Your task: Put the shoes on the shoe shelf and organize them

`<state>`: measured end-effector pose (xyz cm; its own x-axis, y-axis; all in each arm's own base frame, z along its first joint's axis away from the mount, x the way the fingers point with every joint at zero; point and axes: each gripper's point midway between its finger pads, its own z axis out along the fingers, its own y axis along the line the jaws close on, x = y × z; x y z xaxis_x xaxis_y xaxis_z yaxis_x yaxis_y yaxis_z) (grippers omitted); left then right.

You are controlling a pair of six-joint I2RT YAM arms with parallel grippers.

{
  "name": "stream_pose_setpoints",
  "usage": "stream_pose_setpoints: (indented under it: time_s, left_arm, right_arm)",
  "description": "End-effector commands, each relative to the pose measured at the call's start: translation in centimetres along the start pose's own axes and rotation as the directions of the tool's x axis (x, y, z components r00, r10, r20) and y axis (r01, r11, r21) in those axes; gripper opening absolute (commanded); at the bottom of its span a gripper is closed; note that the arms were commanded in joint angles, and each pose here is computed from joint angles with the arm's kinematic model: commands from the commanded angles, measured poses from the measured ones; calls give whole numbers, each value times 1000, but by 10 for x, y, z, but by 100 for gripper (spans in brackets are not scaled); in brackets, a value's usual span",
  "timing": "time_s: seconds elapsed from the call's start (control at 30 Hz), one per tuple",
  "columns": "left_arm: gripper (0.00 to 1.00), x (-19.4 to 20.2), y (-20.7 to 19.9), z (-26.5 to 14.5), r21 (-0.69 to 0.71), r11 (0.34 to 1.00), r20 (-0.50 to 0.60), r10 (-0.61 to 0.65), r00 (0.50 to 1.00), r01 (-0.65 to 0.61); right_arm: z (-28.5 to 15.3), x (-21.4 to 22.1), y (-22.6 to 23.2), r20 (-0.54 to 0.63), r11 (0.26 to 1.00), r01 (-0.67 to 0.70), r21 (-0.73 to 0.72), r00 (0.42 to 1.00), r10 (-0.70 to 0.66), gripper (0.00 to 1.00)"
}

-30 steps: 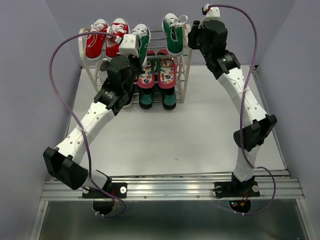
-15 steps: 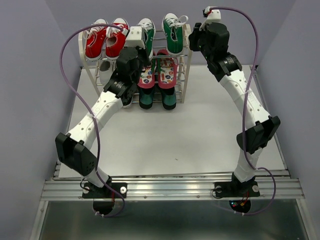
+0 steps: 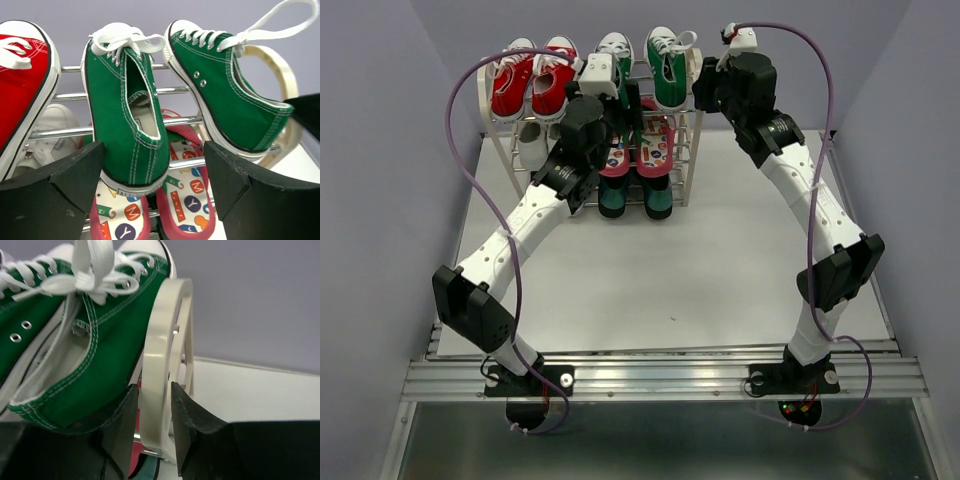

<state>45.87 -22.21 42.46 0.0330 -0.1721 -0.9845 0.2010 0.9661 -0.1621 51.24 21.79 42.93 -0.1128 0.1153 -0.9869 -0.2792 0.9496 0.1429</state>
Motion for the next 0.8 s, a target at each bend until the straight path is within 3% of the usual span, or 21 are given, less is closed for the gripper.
stream_pose_setpoints:
  time_s: [0.0,0.07,0.13,0.23,0.3,0.43,0.63,0.67,0.77]
  left_arm:
    - [93,-56,-6,-32,28,999,115,-33,993,29]
    - [95,-67,-7,-39,37,999,132,-39,990,34]
    - [99,-84,-8,-52,48,998,150,-48,988,41]
    - [99,-104,-2,-75,47,997,175,-74,982,67]
    - [99,-106,3,-91,53,994,172,-102,980,94]
    - [99,-83,35,-136,-11,984,143,-177,974,180]
    - [99,7,79,-182,-176,937,4,-307,952,303]
    - [99,31,89,-191,-239,925,-53,-315,948,294]
    - [99,86,126,-218,-448,833,-79,-399,913,325]
  right_arm:
    - [-10,16,-1,-70,1000,24,9,997,-23,39]
    - [-11,9,0,-53,1000,22,9,998,-21,40]
    - [-13,0,2,-36,1000,17,3,999,-17,49]
    - [-18,-11,-2,-11,999,17,27,1000,-17,73]
    - [-24,-23,-3,16,999,17,33,1000,-18,98]
    - [-35,-35,4,36,1000,20,-8,999,-20,100]
    - [-72,-29,-10,29,999,-22,42,999,20,100]
    - [-73,-1,-17,-26,997,-29,73,999,31,100]
    - [-101,46,-43,-72,979,-82,189,993,97,100]
